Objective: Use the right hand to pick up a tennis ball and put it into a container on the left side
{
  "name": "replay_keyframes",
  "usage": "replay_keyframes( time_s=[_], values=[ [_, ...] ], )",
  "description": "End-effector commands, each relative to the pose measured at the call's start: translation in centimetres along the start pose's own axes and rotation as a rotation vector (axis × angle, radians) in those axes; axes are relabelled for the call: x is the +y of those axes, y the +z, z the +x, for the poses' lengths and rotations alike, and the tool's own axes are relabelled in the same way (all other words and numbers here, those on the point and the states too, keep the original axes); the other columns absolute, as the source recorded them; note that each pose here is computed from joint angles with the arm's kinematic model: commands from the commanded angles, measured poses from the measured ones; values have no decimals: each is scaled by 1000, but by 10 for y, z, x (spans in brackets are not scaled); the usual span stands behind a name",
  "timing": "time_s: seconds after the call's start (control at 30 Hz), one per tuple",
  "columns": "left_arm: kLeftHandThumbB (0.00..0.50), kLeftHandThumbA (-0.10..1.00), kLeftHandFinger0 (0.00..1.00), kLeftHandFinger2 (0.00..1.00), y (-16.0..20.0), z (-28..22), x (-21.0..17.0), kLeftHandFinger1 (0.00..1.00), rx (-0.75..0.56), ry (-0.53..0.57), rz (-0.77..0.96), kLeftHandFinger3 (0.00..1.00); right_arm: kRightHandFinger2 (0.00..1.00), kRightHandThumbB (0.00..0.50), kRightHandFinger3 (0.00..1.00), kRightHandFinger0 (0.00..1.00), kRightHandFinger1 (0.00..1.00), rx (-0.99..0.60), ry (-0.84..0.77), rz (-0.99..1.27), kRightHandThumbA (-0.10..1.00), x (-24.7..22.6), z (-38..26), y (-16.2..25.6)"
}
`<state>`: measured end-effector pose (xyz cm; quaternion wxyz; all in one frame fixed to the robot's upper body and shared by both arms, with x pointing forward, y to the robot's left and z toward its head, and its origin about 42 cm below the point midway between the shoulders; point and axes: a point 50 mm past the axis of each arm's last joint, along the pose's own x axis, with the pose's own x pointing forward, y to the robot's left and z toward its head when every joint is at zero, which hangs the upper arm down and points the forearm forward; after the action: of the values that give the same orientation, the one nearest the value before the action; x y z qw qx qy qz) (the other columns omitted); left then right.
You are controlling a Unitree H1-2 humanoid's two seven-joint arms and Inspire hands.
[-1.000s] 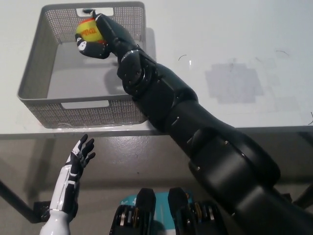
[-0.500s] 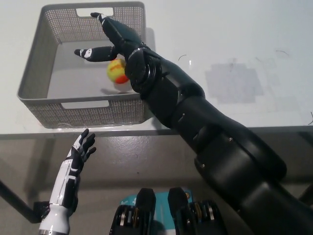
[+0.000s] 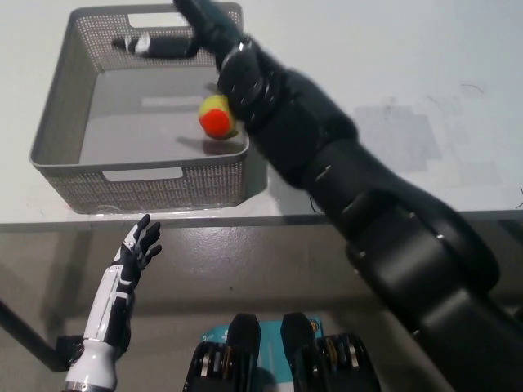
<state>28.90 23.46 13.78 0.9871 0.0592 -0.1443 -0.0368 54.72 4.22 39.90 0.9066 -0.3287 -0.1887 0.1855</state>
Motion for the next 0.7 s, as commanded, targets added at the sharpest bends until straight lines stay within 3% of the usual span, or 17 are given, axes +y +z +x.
replay_keyframes(
  time_s=[0.0, 0.03, 0.13, 0.2, 0.33, 0.37, 0.47, 0.5, 0.67],
  values=[
    [15, 1000, 1000, 1000, 13, 10, 5, 1000, -61, -23, 45, 1000, 1000, 478, 1000, 1000, 1000, -264, -229, 65, 1000, -89, -13, 40],
    [16, 1000, 1000, 1000, 12, 9, 6, 1000, -60, -25, 48, 1000, 1000, 483, 1000, 1000, 1000, -277, -260, 72, 1000, -101, -23, 39],
    [26, 1000, 1000, 1000, 11, 8, 6, 1000, -69, -31, 45, 1000, 1000, 423, 1000, 1000, 1000, -362, -344, 146, 1000, -136, -64, 27],
    [8, 1000, 1000, 1000, 11, 9, 6, 1000, -66, -30, 37, 1000, 1000, 453, 1000, 1000, 1000, -390, -370, 150, 1000, -151, -92, 21],
    [9, 1000, 1000, 1000, 11, 12, 6, 1000, -60, -34, 24, 1000, 1000, 422, 1000, 1000, 1000, -480, -427, 171, 1000, -163, -163, 6],
    [15, 1000, 1000, 1000, 12, 13, 6, 1000, -58, -35, 22, 1000, 1000, 445, 1000, 1000, 1000, -505, -443, 181, 1000, -158, -191, -5],
    [17, 1000, 1000, 1000, 12, 13, 6, 1000, -58, -45, 21, 1000, 1000, 418, 1000, 1000, 1000, -527, -448, 229, 1000, -143, -230, -24],
    [30, 1000, 1000, 1000, 11, 13, 7, 1000, -56, -49, 25, 1000, 1000, 387, 1000, 1000, 1000, -518, -451, 256, 1000, -131, -251, -38],
    [55, 1000, 1000, 1000, 9, 12, 8, 1000, -50, -66, 17, 1000, 1000, 355, 1000, 1000, 1000, -461, -431, 320, 1000, -94, -300, -81]
  ],
)
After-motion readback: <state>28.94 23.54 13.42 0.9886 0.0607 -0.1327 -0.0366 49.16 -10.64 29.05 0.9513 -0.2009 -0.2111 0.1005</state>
